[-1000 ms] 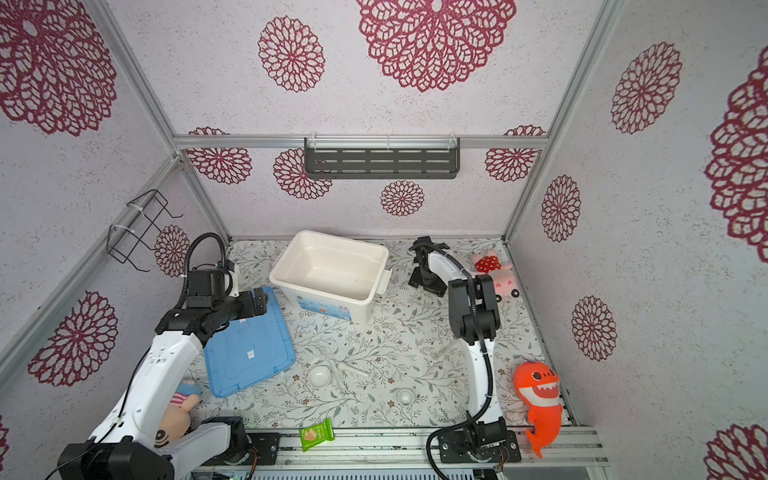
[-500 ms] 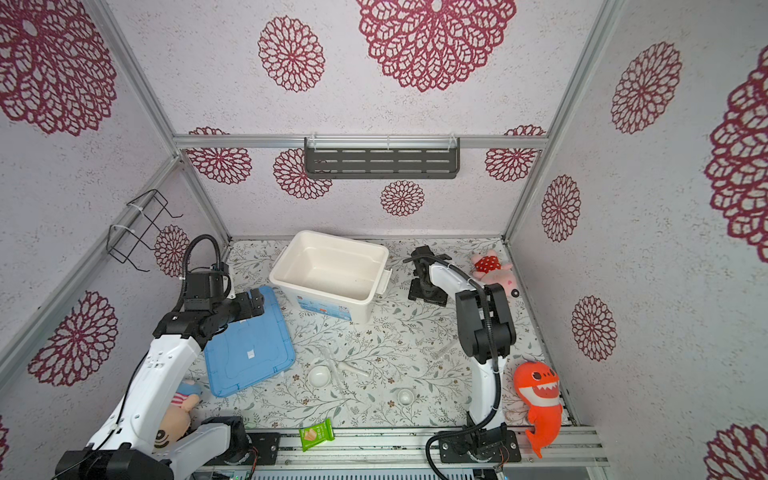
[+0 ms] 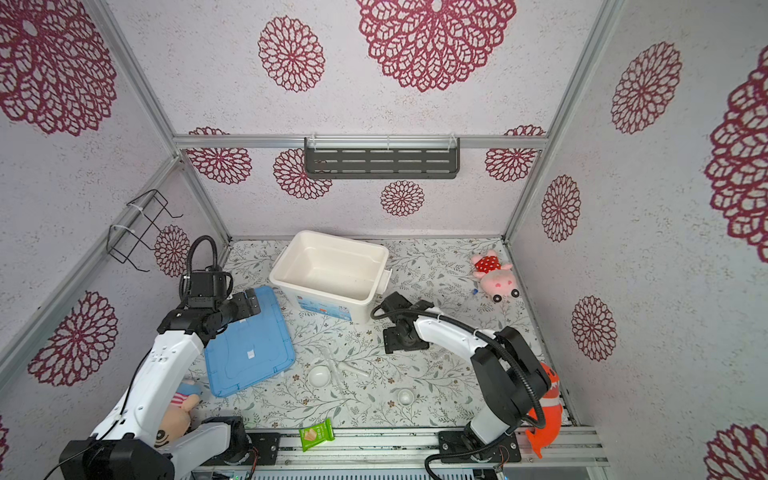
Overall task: Organize the chemistry lab equipment
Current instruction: 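Close the right gripper on a test tube while the left draws back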
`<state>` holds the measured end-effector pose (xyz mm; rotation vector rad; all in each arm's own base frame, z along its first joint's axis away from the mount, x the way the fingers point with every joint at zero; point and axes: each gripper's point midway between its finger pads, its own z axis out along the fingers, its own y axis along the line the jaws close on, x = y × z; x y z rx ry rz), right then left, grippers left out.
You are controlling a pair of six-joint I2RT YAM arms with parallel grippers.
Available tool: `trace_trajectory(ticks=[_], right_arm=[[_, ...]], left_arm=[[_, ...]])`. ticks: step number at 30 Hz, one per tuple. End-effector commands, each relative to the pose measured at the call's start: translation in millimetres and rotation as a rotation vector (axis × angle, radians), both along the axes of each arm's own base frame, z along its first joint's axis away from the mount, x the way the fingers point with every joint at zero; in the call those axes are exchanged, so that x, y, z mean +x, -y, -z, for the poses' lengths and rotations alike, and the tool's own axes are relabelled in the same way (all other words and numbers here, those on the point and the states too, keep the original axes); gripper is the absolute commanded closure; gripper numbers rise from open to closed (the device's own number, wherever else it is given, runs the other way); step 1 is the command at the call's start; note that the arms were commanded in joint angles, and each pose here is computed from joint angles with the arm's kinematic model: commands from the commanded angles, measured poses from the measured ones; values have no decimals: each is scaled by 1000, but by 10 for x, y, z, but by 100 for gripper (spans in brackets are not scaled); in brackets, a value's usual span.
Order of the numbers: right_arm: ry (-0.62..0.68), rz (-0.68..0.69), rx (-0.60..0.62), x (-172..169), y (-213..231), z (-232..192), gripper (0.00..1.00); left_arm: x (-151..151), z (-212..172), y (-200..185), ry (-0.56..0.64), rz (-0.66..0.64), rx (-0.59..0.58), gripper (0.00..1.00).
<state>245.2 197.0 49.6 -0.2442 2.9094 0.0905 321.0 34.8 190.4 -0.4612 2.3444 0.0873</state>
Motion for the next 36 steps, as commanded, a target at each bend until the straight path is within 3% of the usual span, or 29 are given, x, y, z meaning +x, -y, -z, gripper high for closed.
trace_trajectory(ticks=[1, 5, 10, 21, 25, 29, 32, 36], right_arm=[[23, 30, 2, -57, -36, 26, 16], [12, 53, -10, -145, 43, -39, 1], [25, 79, -13, -147, 211, -376, 1], [-57, 616, 56, 353, 1406, -538, 2], [-86, 792, -17, 388, 1867, -396, 23], [-121, 932, 83, 463, 2057, -218, 31], [-139, 952, 137, 586, 2101, -98, 40], [-217, 870, 192, 729, 1978, 66, 53]], left_arm=[[93, -198, -91, 74, -53, 16, 3], [118, -315, -128, 93, -61, 39, 3], [137, -395, -138, 109, -64, 44, 3], [55, -461, -168, 142, -89, 47, 3], [34, -433, -171, 139, -98, 41, 3], [-15, -395, -178, 143, -112, 33, 3], [-28, -356, -176, 142, -117, 28, 3], [-60, -351, -187, 131, -120, 34, 3]])
